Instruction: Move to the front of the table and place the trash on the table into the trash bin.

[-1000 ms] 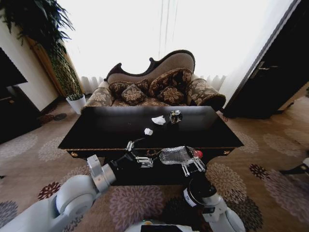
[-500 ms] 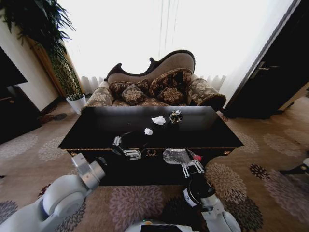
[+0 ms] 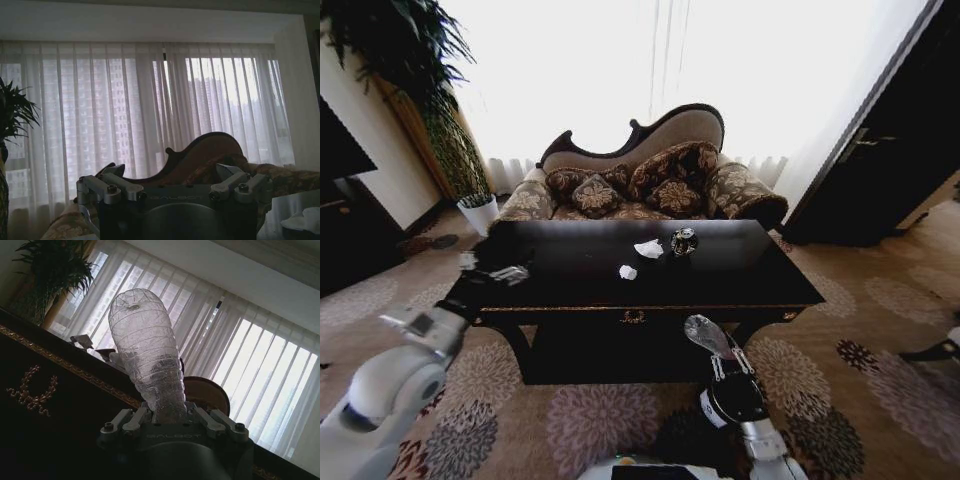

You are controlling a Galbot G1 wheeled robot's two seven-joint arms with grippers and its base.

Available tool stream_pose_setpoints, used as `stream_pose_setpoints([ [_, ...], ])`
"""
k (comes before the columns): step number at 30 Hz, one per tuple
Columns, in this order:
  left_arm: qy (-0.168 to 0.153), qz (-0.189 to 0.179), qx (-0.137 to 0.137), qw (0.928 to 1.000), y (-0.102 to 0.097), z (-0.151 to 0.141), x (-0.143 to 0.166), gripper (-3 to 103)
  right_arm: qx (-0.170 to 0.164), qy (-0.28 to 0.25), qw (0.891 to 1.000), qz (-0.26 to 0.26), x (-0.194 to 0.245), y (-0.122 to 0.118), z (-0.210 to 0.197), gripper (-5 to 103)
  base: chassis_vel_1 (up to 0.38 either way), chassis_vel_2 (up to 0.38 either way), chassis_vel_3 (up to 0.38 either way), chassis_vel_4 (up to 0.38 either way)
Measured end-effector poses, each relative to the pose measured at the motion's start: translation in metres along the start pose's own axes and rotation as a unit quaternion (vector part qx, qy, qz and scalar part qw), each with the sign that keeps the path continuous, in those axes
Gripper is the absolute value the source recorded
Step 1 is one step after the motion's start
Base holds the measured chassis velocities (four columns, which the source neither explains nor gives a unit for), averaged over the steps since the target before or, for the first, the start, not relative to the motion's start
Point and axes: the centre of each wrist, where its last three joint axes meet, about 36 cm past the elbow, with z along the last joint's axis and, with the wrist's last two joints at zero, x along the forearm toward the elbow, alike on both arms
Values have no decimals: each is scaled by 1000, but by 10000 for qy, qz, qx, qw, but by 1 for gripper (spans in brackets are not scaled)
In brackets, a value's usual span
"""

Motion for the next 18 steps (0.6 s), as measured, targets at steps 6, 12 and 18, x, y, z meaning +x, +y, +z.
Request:
stream_pose_setpoints([
  [6, -87, -451, 181, 9988, 20, 10, 15, 100, -705, 537, 9960, 77, 9, 12, 15, 27, 0, 0, 0, 0],
  [12, 15, -783, 270, 9966, 32, 26, 28, 100, -1271, 990, 9867, 211, 16, 20, 26, 27, 0, 0, 0, 0],
  [18, 276, -954, 455, 9940, 34, 49, 36, 100, -1512, 1347, 9790, 232, 18, 28, 43, 26, 0, 0, 0, 0],
])
